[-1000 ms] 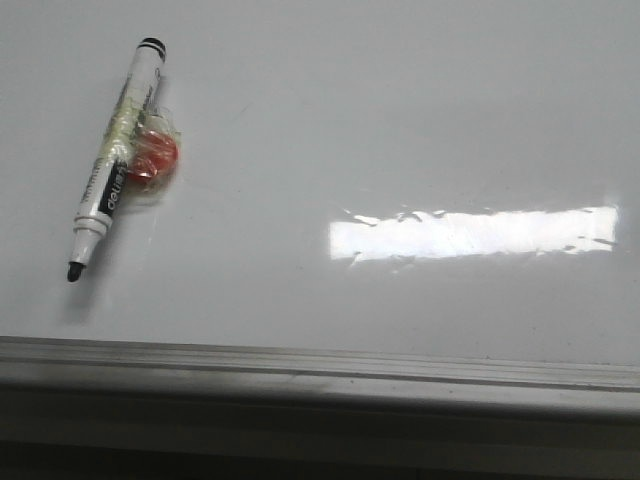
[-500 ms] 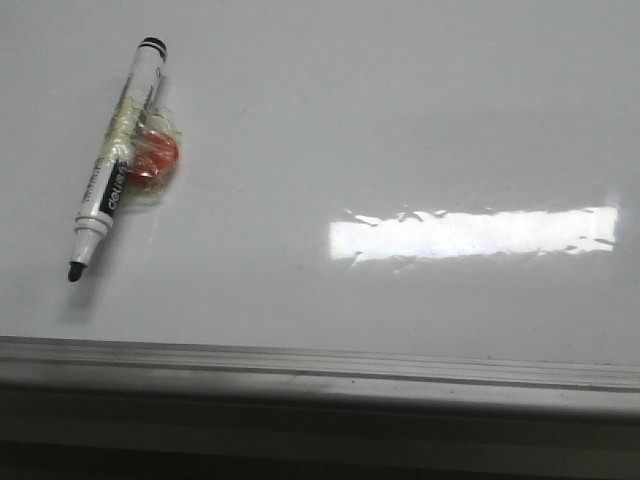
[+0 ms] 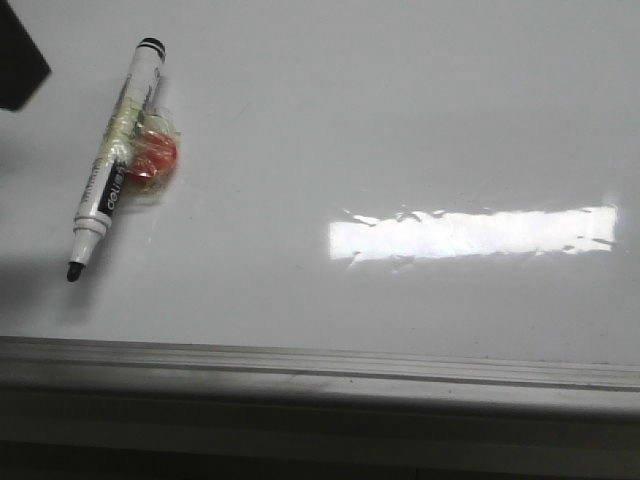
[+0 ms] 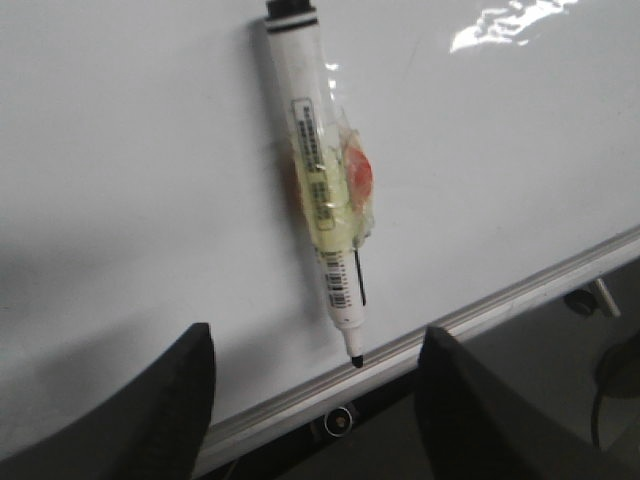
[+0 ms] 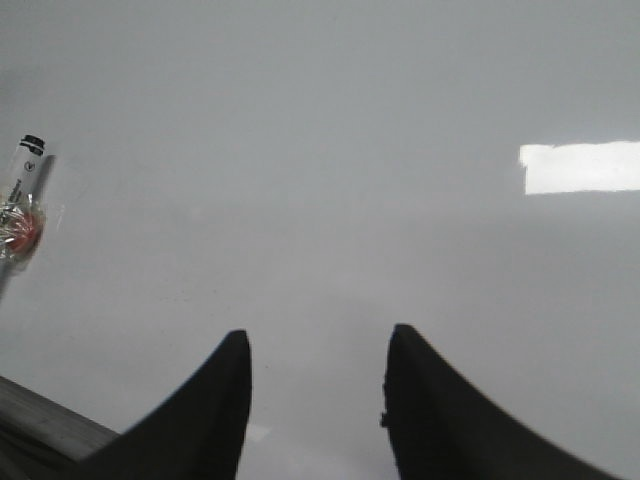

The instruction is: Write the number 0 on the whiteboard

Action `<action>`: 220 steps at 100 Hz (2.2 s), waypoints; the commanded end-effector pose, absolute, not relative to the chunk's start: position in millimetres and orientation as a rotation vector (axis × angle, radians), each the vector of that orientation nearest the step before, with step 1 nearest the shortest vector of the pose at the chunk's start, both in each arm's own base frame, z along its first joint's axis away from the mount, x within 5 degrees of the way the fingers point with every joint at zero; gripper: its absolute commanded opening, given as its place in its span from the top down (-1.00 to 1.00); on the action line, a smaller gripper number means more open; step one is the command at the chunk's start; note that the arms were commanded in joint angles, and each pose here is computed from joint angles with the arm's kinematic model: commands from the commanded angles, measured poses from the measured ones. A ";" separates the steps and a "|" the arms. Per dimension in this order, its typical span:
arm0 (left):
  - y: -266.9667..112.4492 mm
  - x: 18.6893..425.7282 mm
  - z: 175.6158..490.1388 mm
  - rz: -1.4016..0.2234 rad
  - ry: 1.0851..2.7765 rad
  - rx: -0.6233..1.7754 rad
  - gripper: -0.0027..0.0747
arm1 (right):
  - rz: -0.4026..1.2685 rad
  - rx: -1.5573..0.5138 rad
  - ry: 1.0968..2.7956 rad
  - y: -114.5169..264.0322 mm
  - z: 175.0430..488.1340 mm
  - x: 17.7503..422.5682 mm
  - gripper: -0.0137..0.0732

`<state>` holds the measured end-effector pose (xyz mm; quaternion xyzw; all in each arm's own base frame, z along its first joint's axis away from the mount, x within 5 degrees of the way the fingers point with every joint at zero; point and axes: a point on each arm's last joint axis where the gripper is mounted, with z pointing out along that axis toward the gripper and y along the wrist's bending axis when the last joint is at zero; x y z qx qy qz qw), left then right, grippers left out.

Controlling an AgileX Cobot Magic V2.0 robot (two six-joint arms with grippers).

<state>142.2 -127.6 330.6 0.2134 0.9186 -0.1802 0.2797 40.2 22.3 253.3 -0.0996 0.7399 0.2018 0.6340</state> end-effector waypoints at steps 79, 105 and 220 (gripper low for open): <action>-168.0 184.1 288.9 -0.455 2.603 0.571 0.23 | 0.448 -0.212 1.605 21.1 270.1 41.6 0.07; -168.2 184.6 286.7 -0.417 2.580 0.688 0.98 | 0.449 -0.209 1.590 20.8 273.2 41.0 0.07; -168.5 92.7 353.1 -0.164 1.587 1.669 0.98 | 0.668 -1.237 1.506 172.0 389.4 110.3 -0.29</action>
